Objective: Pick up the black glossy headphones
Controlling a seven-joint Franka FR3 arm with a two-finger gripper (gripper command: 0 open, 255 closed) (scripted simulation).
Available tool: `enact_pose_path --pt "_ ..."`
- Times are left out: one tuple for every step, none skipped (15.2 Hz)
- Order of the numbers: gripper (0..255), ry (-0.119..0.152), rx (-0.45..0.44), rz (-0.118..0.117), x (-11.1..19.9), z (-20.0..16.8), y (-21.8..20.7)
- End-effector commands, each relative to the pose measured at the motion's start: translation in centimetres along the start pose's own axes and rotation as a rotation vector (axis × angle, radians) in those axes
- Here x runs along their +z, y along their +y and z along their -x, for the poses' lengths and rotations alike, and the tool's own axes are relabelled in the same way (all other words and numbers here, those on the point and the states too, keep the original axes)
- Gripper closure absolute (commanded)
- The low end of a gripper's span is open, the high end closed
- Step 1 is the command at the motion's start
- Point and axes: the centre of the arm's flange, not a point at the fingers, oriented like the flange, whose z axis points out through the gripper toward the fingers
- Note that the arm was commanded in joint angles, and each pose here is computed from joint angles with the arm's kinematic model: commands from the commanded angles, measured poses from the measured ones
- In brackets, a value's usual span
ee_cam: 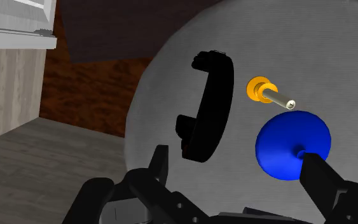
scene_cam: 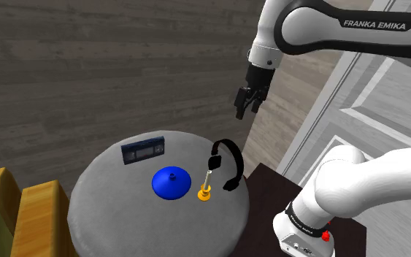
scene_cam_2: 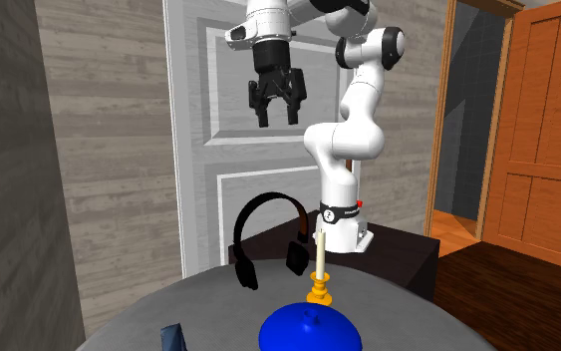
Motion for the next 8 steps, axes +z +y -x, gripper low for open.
enact_pose_path --pt "0 0.0 0.0 0.0 0.0 0.0 0.0" --pt "0 0.015 0.024 0.009 1.3 0.2 -0.2" --pt "0 0.03 0.048 0.018 2.6 0.4 -0.4" --pt "0 0.045 0.071 0.027 4.0 0.5 -0.5" --pt "0 0.059 0.095 0.036 5.3 0.6 -0.7" --pt "0 0.074 0.119 0.045 6.6 0.7 -0.9" --pt "0 0.089 0.143 0.054 8.0 0.8 -1.0" --pt "0 0.104 0.166 0.063 9.3 0.9 -1.1"
